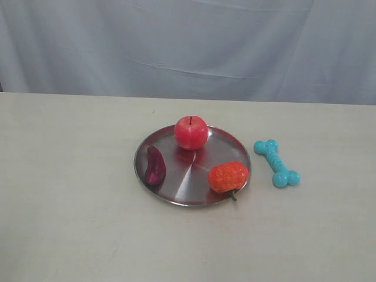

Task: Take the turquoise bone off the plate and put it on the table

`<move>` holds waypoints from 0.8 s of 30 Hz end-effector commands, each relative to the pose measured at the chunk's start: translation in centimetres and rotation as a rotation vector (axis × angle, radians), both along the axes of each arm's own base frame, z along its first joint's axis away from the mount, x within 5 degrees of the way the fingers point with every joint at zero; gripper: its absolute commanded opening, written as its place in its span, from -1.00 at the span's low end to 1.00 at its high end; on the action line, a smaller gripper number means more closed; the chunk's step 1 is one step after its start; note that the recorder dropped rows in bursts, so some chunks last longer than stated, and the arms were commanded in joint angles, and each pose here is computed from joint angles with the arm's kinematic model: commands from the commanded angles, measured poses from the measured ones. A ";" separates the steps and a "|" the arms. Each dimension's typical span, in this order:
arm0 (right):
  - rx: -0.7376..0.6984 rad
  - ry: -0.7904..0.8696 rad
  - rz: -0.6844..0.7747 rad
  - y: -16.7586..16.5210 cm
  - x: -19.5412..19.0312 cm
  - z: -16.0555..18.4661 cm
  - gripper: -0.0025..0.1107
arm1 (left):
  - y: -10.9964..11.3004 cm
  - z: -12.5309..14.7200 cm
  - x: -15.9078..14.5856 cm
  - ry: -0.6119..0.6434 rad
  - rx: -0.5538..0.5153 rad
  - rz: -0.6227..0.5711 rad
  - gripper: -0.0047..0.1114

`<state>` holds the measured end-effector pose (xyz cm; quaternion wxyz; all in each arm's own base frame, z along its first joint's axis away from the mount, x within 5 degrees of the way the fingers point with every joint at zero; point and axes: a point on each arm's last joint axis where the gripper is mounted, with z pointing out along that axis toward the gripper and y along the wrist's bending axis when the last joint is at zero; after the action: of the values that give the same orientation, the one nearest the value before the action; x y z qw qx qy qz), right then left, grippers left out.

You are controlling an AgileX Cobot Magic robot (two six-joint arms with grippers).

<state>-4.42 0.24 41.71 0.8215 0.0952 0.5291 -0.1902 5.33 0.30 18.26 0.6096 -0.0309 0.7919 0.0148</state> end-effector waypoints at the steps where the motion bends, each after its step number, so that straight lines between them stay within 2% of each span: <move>1: -0.021 -0.060 -0.007 0.5 -1.8 -0.3 -0.96 | 0.0 0.0 0.0 -0.005 -0.008 0.005 -0.92; 7: -0.024 -0.082 0.001 0.6 -2.0 -0.1 -0.96 | 0.0 0.0 0.0 -0.005 -0.008 0.005 -0.92; 12: 0.028 0.019 -0.006 0.1 -0.6 -1.7 -0.96 | 0.0 0.0 0.0 -0.005 -0.008 0.005 -0.92; 16: 0.066 0.104 0.022 -0.5 2.2 -4.8 -0.96 | 0.0 0.0 0.0 -0.005 -0.008 0.005 -0.92; 24: 0.154 0.219 0.101 -1.6 7.9 -13.8 -0.96 | 0.0 0.0 0.0 -0.005 -0.008 0.005 -0.92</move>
<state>2.45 -1.27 30.11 0.7529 0.1094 0.6355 -0.1315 5.33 0.30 18.26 0.6096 -0.0309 0.7919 0.0148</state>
